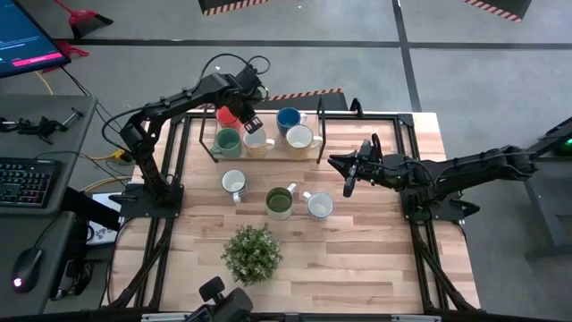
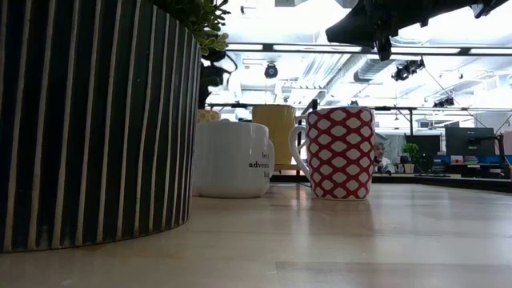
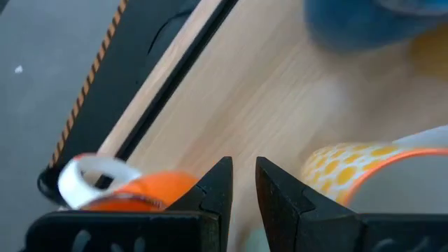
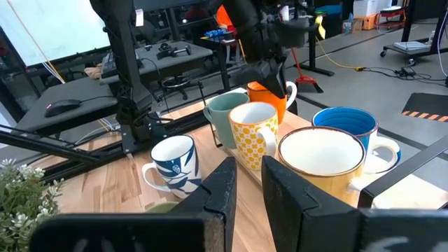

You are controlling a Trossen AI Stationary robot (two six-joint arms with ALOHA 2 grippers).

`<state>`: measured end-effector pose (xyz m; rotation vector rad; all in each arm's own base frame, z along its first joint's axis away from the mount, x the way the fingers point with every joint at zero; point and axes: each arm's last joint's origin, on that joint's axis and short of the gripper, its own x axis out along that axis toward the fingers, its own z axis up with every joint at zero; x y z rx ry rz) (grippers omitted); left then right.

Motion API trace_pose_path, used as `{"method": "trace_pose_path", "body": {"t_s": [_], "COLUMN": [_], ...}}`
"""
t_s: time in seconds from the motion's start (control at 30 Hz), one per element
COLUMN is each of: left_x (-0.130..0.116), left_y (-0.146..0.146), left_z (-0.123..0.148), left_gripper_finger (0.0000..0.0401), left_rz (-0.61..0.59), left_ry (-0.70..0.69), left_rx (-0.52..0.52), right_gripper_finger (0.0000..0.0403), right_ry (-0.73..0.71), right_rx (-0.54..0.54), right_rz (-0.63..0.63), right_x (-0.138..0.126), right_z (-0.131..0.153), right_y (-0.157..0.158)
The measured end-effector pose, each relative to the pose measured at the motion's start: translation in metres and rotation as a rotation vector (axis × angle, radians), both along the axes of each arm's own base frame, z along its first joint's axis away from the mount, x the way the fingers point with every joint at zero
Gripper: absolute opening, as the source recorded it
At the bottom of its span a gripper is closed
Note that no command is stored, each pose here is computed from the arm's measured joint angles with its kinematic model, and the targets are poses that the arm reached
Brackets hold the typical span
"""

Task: Place coffee mugs
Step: Adjust the colored mugs on the shelf

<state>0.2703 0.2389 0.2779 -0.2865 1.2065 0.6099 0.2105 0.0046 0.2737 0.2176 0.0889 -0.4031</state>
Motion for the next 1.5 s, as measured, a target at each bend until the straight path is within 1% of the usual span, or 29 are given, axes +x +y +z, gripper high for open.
{"method": "trace_pose_path", "body": {"t_s": [0.17,0.27,0.33,0.47,0.6,0.7,0.8,0.93,1.0,1.17,1.33,1.5], "left_x": [0.008,0.011,0.009,0.0,-0.006,-0.004,0.002,0.011,0.012,0.013,0.015,0.016], "left_y": [-0.005,-0.017,-0.031,-0.065,-0.094,-0.111,-0.124,-0.136,-0.138,-0.137,-0.135,-0.131], "left_z": [0.021,0.042,0.053,0.069,0.084,0.089,0.08,0.053,0.041,0.02,0.004,0.001], "left_gripper_finger": [0.0053,0.0053,0.0053,0.0053,0.0053,0.0053,0.0053,0.0053,0.0053,0.0053,0.0053,0.0053], "left_rz": [-0.064,-0.136,-0.211,-0.351,-0.443,-0.491,-0.532,-0.582,-0.572,-0.55,-0.529,-0.5], "left_ry": [-0.069,-0.129,-0.142,-0.103,-0.105,-0.134,-0.114,-0.076,-0.062,-0.048,-0.062,-0.045], "left_rx": [0.023,0.031,-0.003,-0.044,-0.056,-0.079,-0.102,-0.126,-0.144,-0.15,-0.136,-0.065], "right_gripper_finger": [0.0055,0.0055,0.0055,0.0055,0.0055,0.0055,0.0055,0.0055,0.0055,0.0055,0.0055,0.0055], "right_ry": [0.0,-0.001,-0.001,0.0,0.002,0.002,0.001,0.0,0.0,0.001,0.01,0.015], "right_rx": [0.0,0.003,0.003,0.001,0.0,0.0,0.003,0.003,0.005,0.005,0.003,0.002], "right_rz": [0.0,0.0,0.0,0.0,0.0,0.0,0.0,0.001,0.011,0.013,0.017,0.017], "right_x": [0.0,0.0,0.0,0.0,0.0,0.0,0.0,0.0,0.0,0.0,0.0,0.0], "right_z": [0.0,0.0,0.0,0.0,0.0,0.0,0.0,0.0,0.0,0.0,-0.001,-0.001], "right_y": [0.0,0.0,0.0,0.0,0.0,0.0,0.0,0.0,0.0,0.0,0.001,0.001]}}
